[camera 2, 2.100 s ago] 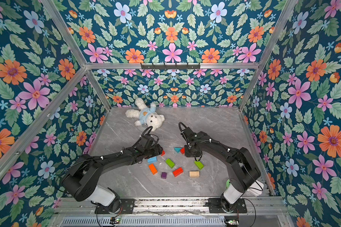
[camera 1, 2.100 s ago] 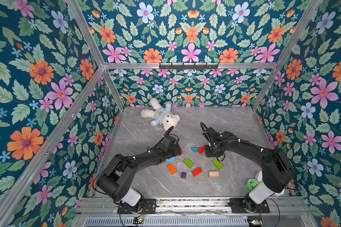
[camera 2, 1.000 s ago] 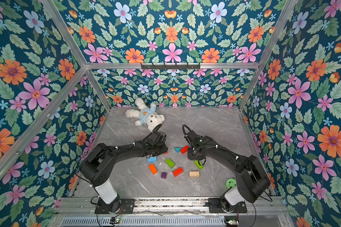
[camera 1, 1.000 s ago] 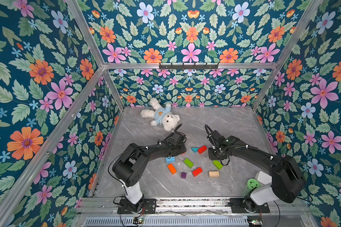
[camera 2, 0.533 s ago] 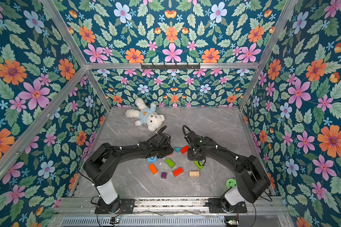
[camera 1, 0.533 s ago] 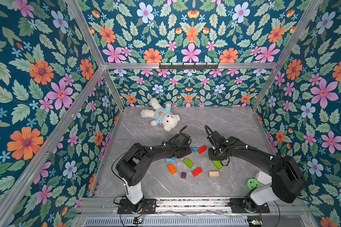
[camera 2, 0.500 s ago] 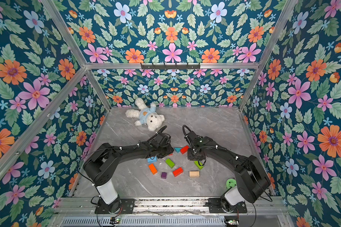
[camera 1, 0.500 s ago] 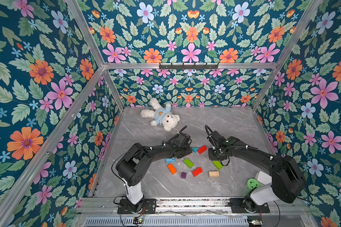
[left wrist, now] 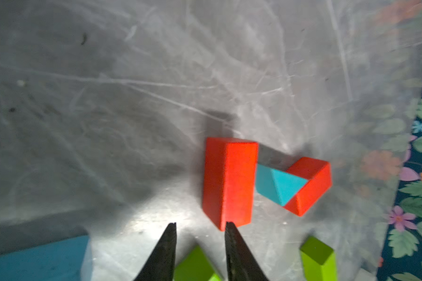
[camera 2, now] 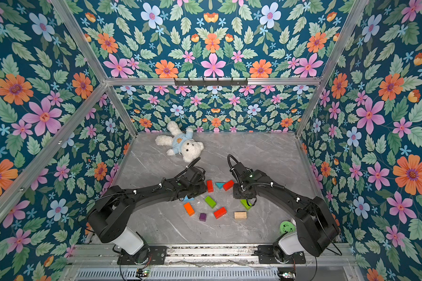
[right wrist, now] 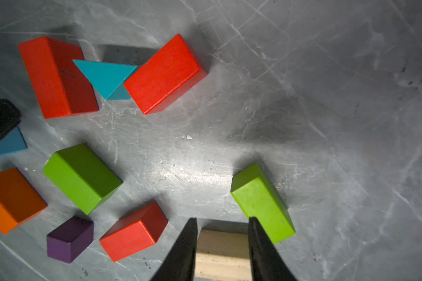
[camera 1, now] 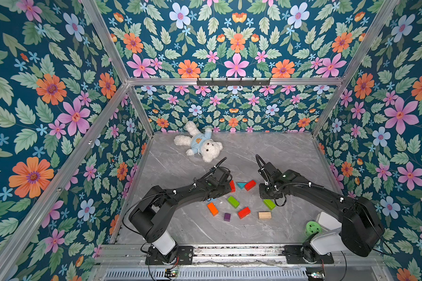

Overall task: Assemble a heart with building blocks
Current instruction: Assemble the building block at the center of the board.

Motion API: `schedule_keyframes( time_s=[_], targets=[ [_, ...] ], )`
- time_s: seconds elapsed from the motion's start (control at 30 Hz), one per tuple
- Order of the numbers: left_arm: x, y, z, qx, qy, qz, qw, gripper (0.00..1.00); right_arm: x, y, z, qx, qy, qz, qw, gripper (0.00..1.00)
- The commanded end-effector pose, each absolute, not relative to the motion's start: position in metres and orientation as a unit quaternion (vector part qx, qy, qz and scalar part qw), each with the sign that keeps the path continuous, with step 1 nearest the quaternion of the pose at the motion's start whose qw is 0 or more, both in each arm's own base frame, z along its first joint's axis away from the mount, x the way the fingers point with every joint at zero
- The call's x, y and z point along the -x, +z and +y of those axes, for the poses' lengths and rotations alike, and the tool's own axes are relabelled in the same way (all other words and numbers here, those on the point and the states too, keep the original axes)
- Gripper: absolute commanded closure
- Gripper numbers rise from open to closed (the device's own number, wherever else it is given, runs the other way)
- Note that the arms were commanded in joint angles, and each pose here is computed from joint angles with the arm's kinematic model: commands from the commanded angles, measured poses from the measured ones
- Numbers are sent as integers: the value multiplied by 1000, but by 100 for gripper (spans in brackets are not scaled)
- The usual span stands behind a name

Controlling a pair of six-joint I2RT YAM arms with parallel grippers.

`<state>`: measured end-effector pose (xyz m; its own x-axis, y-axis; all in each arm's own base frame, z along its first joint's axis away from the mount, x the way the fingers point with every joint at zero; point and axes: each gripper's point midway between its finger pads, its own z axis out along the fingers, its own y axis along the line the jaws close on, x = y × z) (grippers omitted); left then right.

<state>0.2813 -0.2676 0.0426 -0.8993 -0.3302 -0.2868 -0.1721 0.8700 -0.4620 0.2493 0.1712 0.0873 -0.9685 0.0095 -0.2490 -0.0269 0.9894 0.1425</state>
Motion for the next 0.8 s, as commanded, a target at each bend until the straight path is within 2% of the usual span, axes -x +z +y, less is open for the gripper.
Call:
schedule_keyframes(
  time_s=[0.0, 0.37, 0.77],
  targets=[
    [-279, 29, -266, 117, -201, 958, 171, 68, -248, 91, 171, -1, 73, 990, 124, 62],
    [-303, 24, -288, 85, -196, 960, 179, 70, -244, 91, 167, -5, 68, 990, 120, 62],
    [-296, 25, -275, 82, -175, 964, 184, 69, -244, 89, 170, -5, 73, 991, 114, 62]
  ],
)
